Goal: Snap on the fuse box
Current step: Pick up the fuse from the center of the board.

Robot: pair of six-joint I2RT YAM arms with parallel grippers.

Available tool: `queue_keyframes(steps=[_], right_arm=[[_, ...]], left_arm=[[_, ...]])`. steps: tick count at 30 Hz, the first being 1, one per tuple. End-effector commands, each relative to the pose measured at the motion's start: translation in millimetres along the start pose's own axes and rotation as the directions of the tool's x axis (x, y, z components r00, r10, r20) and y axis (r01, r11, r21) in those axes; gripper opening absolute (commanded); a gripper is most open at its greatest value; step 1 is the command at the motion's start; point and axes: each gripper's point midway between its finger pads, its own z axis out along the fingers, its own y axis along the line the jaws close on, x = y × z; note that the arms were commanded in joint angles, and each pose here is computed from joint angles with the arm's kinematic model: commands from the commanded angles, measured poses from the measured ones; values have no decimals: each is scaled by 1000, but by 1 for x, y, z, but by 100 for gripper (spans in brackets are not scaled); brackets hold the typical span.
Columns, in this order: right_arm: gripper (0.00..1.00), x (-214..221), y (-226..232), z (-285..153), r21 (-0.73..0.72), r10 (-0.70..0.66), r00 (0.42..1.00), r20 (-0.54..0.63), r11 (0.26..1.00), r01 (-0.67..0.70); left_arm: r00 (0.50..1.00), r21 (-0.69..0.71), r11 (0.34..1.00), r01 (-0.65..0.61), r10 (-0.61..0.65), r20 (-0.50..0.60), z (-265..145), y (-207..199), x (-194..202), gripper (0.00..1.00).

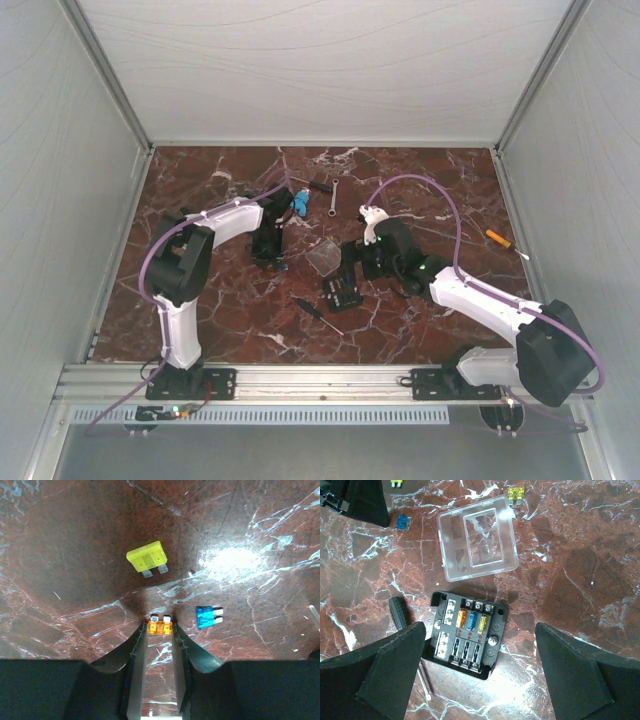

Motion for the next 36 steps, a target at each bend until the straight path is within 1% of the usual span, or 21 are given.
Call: queue_keyframes(steps=[1,4,7,10,12,15,19,22,24,26,29,32,34,36], right_arm=[[90,-13,5,-4,-27,-11,999,45,1000,12],[90,-15,11,-5,-63,-7,998,60,998,10],[89,-19,19,-5,-102,6,996,86,995,3],[89,-24,29,-5,-149,24,992,123,989,-6],[89,-28,38,-5,-185,40,986,159,983,-10],[88,-36,55,-6,-239,47,972,231,971,10],[87,-48,65,-8,-270,74,946,316,963,14],[85,-59,71,-12,-296,111,920,377,955,6],[83,-63,73,-13,-308,130,902,411,951,3],[80,-66,77,-15,-319,146,884,444,948,3],[75,-70,80,-20,-319,167,853,494,948,-1],[68,-70,81,-23,-304,171,829,532,953,-2],[64,-70,81,-23,-294,175,818,547,956,-8],[62,-70,80,-22,-289,177,812,556,957,-11]], left_arm=[[999,57,997,44,-44,7,2,-15,-3,23],[994,124,988,92,-98,41,-8,-23,-8,23],[983,237,959,157,-176,60,-23,-36,-11,22],[964,342,914,217,-256,74,-39,-47,-13,21],[946,417,871,258,-316,74,-52,-55,-14,20],[914,539,785,304,-399,66,-74,-70,-16,19],[869,693,636,338,-493,29,-105,-88,-17,19],[844,770,528,358,-537,-25,-125,-95,-13,19],[833,814,450,366,-549,-71,-137,-102,-8,20],[828,844,386,372,-550,-114,-147,-109,-1,21],[821,870,305,389,-543,-177,-159,-117,8,21],[815,883,242,403,-534,-225,-166,-124,18,21],[814,890,209,405,-526,-247,-171,-128,22,21],[817,895,192,403,-515,-258,-175,-133,25,22]])
